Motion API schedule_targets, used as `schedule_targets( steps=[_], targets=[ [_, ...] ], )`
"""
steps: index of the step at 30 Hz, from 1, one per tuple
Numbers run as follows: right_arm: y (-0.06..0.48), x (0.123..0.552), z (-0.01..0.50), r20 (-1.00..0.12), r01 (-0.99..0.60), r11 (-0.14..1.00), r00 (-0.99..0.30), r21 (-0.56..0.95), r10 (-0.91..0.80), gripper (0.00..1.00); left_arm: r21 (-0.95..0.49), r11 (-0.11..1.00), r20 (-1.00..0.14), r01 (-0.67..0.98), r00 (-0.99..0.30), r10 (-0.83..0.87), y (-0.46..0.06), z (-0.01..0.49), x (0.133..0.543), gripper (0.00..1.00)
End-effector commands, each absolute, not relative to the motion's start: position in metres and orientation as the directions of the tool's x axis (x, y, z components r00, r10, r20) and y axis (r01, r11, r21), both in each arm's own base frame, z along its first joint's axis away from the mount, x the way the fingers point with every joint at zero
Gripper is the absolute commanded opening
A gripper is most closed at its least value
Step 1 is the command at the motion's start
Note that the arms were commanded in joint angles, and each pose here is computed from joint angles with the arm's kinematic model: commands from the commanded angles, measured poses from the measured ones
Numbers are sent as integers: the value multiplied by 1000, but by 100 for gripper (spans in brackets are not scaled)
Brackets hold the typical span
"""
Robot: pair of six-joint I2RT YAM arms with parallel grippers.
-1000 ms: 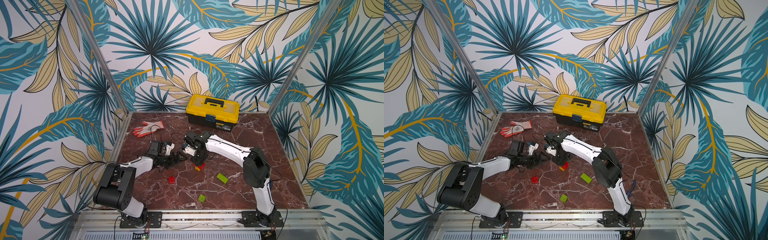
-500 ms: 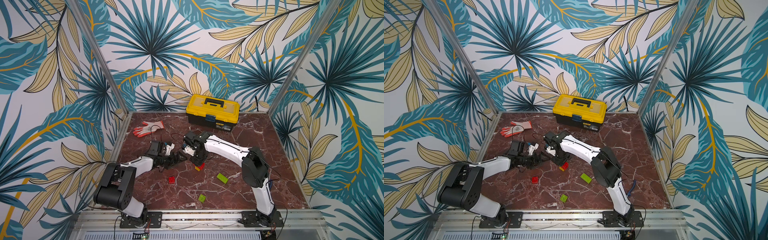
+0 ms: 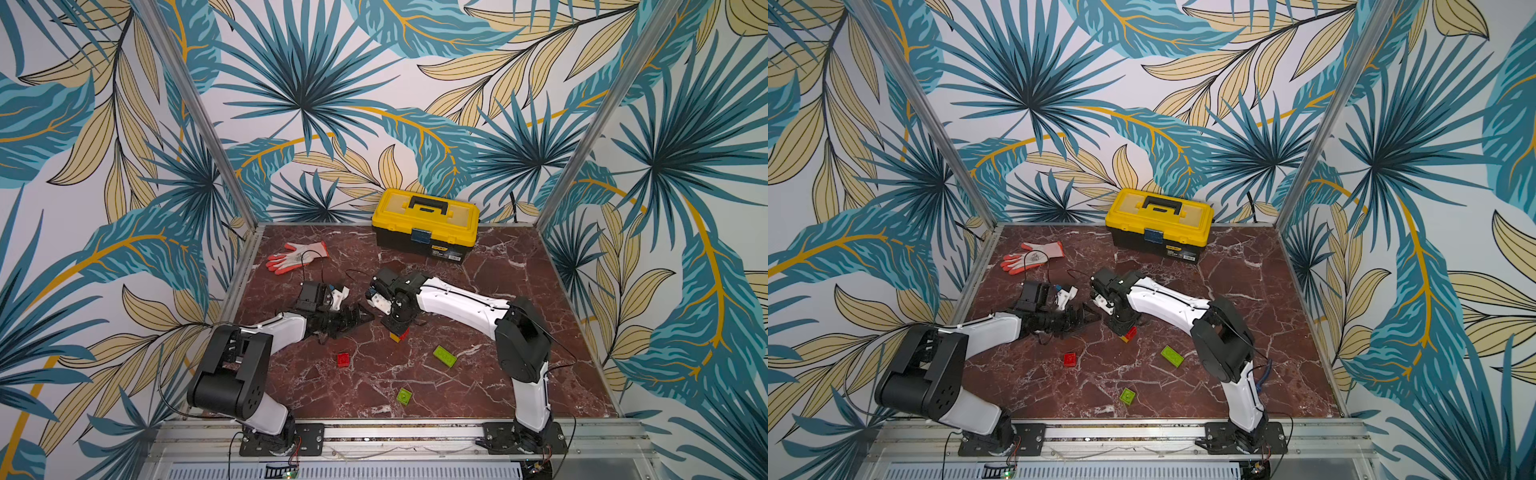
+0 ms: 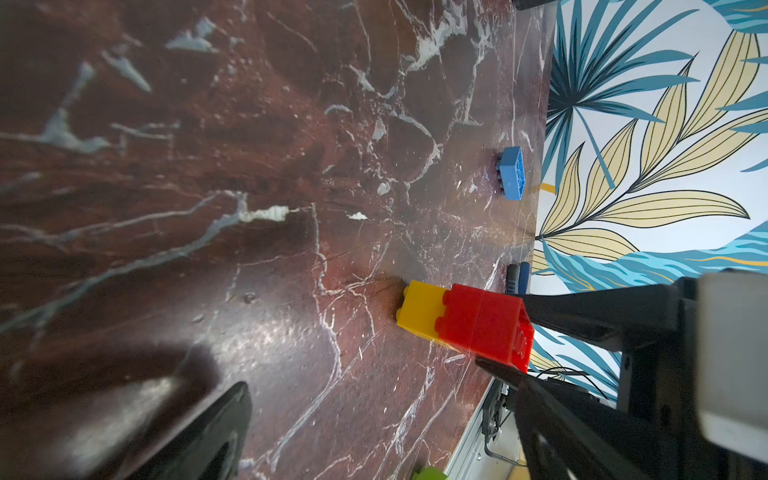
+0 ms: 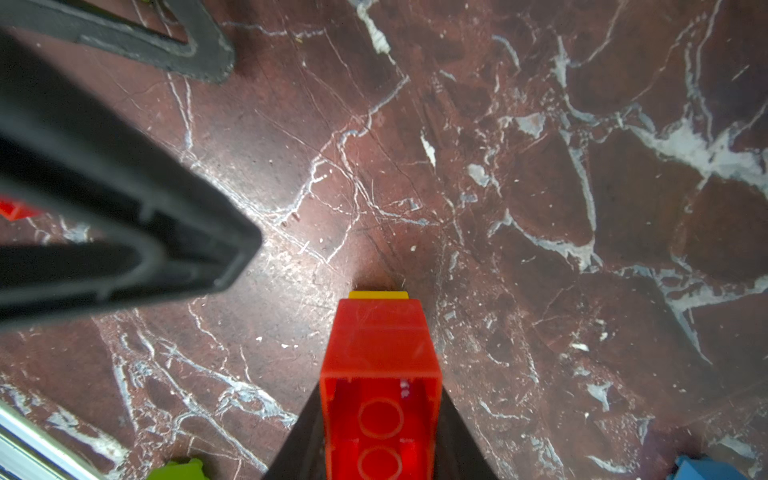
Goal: Assemble a carrot with lego
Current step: Assemble the lego brick with the lego brick, then pick up the lego brick from the center of the board.
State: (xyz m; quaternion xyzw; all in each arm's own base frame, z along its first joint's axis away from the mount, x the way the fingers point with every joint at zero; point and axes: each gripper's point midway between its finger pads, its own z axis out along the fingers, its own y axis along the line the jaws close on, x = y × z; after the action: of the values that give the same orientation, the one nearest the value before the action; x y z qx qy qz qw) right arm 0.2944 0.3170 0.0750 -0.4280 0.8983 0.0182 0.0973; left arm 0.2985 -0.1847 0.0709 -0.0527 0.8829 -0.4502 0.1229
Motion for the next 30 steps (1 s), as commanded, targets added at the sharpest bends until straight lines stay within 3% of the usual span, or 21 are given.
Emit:
schedule_targets(
  steps=[1, 12, 19, 20, 26, 30],
  targets=[
    [304, 285, 24, -56, -775, 629, -627, -58, -777, 36, -810, 585, -179, 27, -962, -205, -184, 72, 300, 99],
    [318, 294, 65, -178, -765, 643, -628, -43, -758, 52, -810, 586, -182, 29, -962, -204, -184, 72, 299, 100],
    [324, 299, 115, -315, -761, 648, -607, -32, -729, 86, -809, 587, -186, 33, -961, -203, -184, 72, 299, 99],
    [320, 299, 125, -332, -759, 650, -605, -34, -724, 98, -809, 587, -187, 33, -961, -204, -184, 73, 299, 99],
    [260, 309, 182, -487, -658, 752, -646, -36, -588, 99, -810, 585, -193, 40, -961, -200, -185, 74, 300, 99],
    [173, 328, 172, -457, -532, 845, -739, -55, -495, 99, -808, 585, -221, 73, -958, -185, -192, 83, 303, 99]
  ],
)
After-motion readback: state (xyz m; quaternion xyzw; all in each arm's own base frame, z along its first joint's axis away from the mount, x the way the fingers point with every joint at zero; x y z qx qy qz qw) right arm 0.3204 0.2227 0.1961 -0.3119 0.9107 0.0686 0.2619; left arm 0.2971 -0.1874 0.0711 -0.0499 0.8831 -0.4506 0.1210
